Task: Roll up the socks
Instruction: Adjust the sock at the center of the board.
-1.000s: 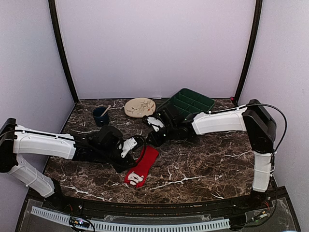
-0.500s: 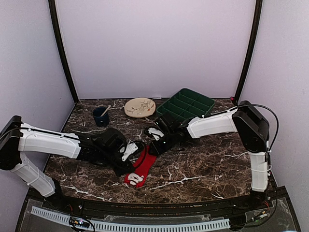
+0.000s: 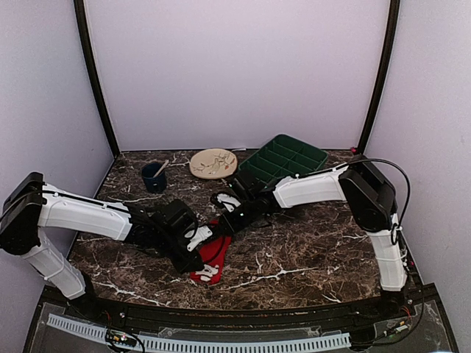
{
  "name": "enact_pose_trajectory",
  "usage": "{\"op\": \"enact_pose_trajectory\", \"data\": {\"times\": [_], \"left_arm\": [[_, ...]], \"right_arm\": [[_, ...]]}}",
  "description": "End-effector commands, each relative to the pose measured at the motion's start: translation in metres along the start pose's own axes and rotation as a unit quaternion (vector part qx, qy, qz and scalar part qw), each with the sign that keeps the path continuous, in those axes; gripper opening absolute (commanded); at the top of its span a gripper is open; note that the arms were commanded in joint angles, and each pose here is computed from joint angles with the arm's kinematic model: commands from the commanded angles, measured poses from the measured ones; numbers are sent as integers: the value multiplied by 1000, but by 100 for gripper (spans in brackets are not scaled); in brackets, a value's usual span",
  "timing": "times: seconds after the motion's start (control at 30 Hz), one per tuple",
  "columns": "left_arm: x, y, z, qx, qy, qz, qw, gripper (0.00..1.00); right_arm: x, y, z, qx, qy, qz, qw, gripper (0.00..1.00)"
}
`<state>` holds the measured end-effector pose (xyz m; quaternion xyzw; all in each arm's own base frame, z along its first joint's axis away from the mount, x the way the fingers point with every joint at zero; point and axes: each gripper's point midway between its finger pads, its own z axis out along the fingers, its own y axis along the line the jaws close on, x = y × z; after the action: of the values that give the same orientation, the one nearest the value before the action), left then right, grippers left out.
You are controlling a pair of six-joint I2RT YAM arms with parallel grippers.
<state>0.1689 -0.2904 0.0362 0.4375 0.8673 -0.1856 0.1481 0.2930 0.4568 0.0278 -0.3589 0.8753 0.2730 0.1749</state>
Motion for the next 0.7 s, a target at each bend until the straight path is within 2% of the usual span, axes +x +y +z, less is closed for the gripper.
{"op": "enact_pose_trajectory", "data": {"times": [0.0, 0.3, 0.47, 0.53, 0.67], "left_arm": [[-4, -8, -2, 16, 0, 1, 1000, 16], [-14, -9, 3, 21, -6, 7, 1000, 15], [-20, -7, 2, 13, -15, 7, 1000, 14], [-26, -4, -6, -1, -31, 5, 1000, 15], [-45, 0, -33, -24, -90, -4, 996, 24]], "right_arm": [[10, -7, 16, 3, 28, -8, 1000, 29], [-10, -6, 24, -8, 22, -22, 999, 32], [-18, -3, 20, -9, 20, -38, 999, 39], [-26, 2, 10, -12, 6, -45, 999, 43], [-39, 15, -14, -24, -18, -59, 998, 50]]}}
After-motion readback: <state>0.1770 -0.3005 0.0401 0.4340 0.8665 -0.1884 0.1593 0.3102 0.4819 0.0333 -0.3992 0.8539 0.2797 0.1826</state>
